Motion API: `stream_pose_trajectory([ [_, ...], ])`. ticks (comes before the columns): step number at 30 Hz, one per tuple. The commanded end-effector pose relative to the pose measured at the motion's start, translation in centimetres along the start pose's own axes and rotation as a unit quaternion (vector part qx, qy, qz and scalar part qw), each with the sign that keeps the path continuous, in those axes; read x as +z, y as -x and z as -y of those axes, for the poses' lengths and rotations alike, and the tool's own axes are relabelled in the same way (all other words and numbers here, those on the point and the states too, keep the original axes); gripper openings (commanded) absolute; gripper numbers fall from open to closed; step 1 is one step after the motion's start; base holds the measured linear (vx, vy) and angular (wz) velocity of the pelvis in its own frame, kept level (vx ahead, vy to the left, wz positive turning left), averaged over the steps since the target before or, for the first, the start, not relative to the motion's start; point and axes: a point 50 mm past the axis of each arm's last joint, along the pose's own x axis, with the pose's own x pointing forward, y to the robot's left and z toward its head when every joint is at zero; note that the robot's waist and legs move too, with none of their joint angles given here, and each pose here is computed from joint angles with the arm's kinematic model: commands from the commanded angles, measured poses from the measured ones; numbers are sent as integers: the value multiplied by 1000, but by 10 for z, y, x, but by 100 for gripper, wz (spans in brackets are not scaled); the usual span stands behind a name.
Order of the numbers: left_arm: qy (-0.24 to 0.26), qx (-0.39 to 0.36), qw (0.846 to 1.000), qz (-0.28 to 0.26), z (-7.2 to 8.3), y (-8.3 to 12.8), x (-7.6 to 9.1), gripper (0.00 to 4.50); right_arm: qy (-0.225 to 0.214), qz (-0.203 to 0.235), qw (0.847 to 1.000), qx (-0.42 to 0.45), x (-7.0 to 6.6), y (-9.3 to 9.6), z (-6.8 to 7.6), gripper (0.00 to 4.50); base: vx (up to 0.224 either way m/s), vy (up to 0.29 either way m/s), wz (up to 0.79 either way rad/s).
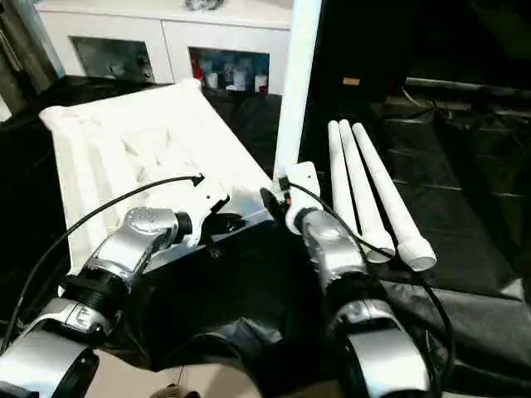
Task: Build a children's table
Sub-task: Rotate leg to tighten
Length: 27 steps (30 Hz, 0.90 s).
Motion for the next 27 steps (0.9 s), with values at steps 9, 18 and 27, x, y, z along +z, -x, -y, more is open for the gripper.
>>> stream_pose_trajectory([
  [9, -45, -67, 996, 44, 11, 9, 4, 0, 28, -15, 982, 185, -11, 4, -36, 398, 0, 0, 0],
  [18, -61, -149, 987, 16, 15, 32, -18, 0, 60, -21, 954, 294, -14, 34, -9, 398, 0, 0, 0],
  [27, -67, -198, 978, 2, 14, 49, -24, 0, 82, -41, 930, 356, -14, 52, 1, 398, 0, 0, 0],
])
